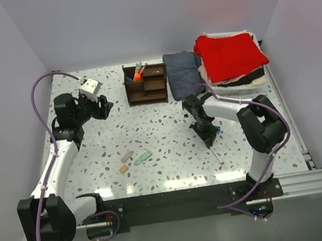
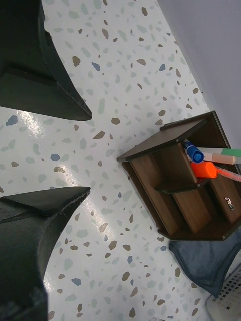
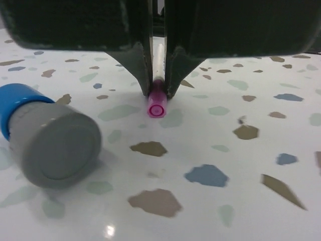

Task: Sort the stationery into containers
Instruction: Pick up the pen from the center of the board, then place the pen in the storage box.

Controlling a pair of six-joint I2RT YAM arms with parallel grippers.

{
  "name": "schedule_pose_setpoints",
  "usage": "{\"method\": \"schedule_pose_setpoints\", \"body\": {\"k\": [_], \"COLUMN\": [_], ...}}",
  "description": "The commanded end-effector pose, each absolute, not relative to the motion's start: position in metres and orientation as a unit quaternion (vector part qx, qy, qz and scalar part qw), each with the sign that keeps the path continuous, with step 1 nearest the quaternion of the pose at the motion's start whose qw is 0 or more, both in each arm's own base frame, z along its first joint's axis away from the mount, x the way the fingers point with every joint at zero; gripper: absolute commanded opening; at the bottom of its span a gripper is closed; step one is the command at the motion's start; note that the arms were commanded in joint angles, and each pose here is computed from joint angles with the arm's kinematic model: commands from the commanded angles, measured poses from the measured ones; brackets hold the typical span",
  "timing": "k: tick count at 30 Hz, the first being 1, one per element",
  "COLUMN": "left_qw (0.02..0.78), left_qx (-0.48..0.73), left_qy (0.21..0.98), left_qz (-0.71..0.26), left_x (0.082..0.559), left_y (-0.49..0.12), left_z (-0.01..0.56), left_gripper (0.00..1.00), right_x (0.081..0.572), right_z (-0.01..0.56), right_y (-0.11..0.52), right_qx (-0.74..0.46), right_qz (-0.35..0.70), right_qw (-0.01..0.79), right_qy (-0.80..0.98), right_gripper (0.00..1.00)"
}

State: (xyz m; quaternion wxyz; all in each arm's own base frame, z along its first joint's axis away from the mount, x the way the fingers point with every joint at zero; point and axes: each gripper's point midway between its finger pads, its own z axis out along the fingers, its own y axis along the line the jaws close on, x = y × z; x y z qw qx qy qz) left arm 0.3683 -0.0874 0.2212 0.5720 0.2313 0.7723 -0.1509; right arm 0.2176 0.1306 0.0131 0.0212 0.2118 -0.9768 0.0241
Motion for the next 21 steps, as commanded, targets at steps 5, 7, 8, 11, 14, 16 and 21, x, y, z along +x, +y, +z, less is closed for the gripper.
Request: {"method": "schedule_pose_setpoints", "body": {"k": [5,7,8,11,14,16,21], "left_qw": [0.598,0.601,0.602,0.609,0.612,0.607,0.576], "left_qx": [0.242,0.243,0.242,0.236,0.213,0.188,0.162], "left_qy": [0.751,0.749,0.749,0.747,0.752,0.763,0.792], "left_qz": [-0.14,-0.136,-0.134,-0.126,-0.117,-0.118,-0.121], "left_x": [0.382,0.389,0.392,0.401,0.411,0.418,0.423], "left_y": [-0.086,-0.085,-0.085,-0.08,-0.071,-0.066,-0.062], "left_z": [0.264,0.273,0.275,0.283,0.284,0.28,0.263], "left_gripper": [0.6,0.6,0.59,0.6,0.6,0.6,0.6], "right_x": [0.276,0.311,0.332,0.386,0.436,0.459,0.508], "right_z": [0.132,0.174,0.192,0.249,0.305,0.318,0.367], "right_y": [0.223,0.249,0.266,0.306,0.34,0.354,0.383], "right_qx": [0.312,0.334,0.345,0.36,0.334,0.313,0.268], "right_qz": [-0.142,-0.175,-0.195,-0.231,-0.268,-0.28,-0.302], "right_qw": [-0.086,-0.165,-0.217,-0.355,-0.492,-0.543,-0.665], "right_qy": [-0.936,-0.911,-0.892,-0.831,-0.758,-0.728,-0.628], "right_gripper": [0.0,0.0,0.0,0.0,0.0,0.0,0.0]}}
